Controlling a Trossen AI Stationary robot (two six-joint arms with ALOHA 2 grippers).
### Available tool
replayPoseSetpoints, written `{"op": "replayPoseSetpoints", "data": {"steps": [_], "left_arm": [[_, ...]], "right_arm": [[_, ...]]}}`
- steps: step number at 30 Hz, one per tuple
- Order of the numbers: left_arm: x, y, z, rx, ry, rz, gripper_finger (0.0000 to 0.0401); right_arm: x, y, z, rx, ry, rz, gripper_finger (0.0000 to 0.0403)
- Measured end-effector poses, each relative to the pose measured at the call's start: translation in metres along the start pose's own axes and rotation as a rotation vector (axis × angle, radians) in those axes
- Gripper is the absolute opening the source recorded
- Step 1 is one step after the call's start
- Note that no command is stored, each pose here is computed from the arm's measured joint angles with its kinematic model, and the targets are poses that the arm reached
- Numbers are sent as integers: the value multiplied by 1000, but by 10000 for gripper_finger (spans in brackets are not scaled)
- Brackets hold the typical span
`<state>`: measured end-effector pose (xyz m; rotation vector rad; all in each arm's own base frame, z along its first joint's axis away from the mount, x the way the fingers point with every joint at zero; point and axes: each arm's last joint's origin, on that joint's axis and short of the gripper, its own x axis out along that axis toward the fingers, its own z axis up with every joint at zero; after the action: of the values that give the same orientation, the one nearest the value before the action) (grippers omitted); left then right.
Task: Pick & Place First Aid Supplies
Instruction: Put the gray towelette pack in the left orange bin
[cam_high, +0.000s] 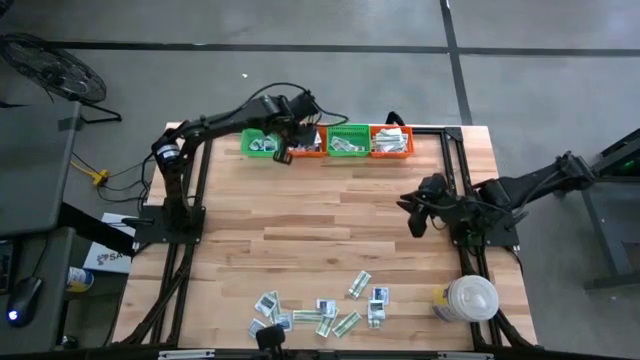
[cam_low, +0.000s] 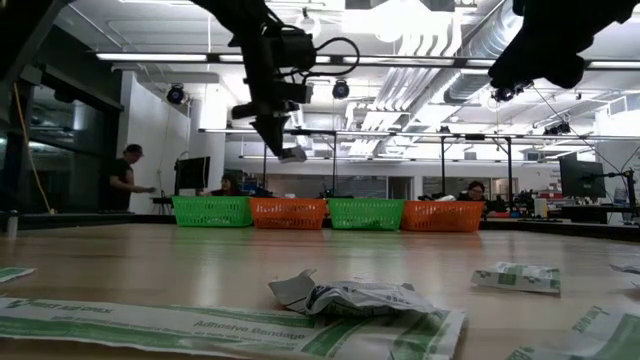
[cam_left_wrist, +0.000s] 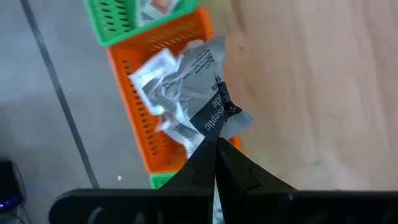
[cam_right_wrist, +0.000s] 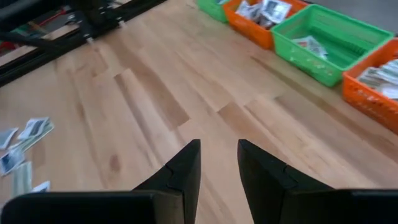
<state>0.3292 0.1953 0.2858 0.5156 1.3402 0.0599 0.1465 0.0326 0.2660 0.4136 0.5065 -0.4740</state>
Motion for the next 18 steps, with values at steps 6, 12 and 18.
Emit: {"op": "replayPoseSetpoints", "data": {"steps": [6,12,18], "left_arm": [[3,16,-8,-44,-34,56,0],[29,24,-11,-15,-20,39,0],[54,32,-19,-40,10,23,0]], "right_arm": [[6,-9,7,34,-25,-73,99],[9,-16,11,64,-38,-116,99],[10,-18,13,79,-45,-129,99]]}}
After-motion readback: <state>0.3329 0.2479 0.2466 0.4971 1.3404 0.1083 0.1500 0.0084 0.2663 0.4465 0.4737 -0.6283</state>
